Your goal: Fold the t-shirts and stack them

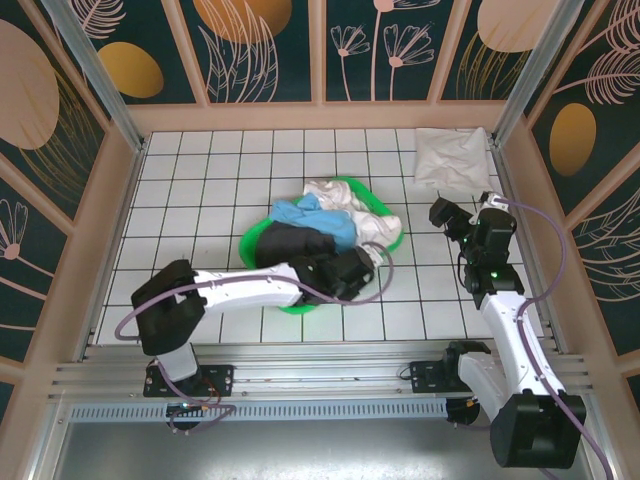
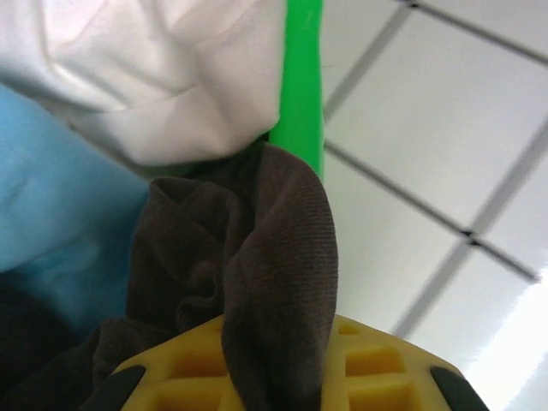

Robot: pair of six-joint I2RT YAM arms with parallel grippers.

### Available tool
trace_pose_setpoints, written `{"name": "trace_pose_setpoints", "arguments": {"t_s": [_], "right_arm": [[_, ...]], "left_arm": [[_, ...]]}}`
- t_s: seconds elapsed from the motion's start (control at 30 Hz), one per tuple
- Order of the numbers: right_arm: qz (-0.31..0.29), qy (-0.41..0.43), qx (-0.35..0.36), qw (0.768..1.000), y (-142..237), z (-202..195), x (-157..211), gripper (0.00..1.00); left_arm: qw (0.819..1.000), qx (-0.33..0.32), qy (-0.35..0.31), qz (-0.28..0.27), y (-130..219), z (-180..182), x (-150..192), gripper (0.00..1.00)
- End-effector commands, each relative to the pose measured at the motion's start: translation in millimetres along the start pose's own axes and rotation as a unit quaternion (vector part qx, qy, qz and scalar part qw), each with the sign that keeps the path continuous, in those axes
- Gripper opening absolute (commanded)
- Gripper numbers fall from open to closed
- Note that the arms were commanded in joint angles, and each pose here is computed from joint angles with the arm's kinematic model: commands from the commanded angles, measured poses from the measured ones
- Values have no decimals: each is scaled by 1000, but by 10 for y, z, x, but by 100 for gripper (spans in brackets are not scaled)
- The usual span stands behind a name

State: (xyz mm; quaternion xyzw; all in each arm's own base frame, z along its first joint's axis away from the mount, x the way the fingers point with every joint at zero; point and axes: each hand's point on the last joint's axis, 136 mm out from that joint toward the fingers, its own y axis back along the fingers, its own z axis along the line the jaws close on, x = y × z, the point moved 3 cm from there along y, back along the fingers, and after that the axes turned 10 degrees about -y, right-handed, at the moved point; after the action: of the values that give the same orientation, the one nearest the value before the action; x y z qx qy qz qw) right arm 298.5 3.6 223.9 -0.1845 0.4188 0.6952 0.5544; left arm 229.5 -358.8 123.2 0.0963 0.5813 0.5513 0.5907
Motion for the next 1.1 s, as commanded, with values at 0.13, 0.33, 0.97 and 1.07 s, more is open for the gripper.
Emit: {"name": "trace_pose_setpoints", "arguments": {"t_s": [0.13,0.33,0.97,1.07], "right_arm": [[-1,3,-4,1000,-14,-45,31,99],[-1,6,6,1000,-14,-99,43,99],[-8,5,11,1000,79,-108,-1,99],[-7,4,5,1000,92,-97,13,99]], "left_arm": [[978,-187,90,19,-27,1802,474,0],[969,-231,90,1,-170,2656,583,0],[931,-316,172,66,-273,4470,1483,0],[919,-327,205,78,-289,4623,1595,0]]}}
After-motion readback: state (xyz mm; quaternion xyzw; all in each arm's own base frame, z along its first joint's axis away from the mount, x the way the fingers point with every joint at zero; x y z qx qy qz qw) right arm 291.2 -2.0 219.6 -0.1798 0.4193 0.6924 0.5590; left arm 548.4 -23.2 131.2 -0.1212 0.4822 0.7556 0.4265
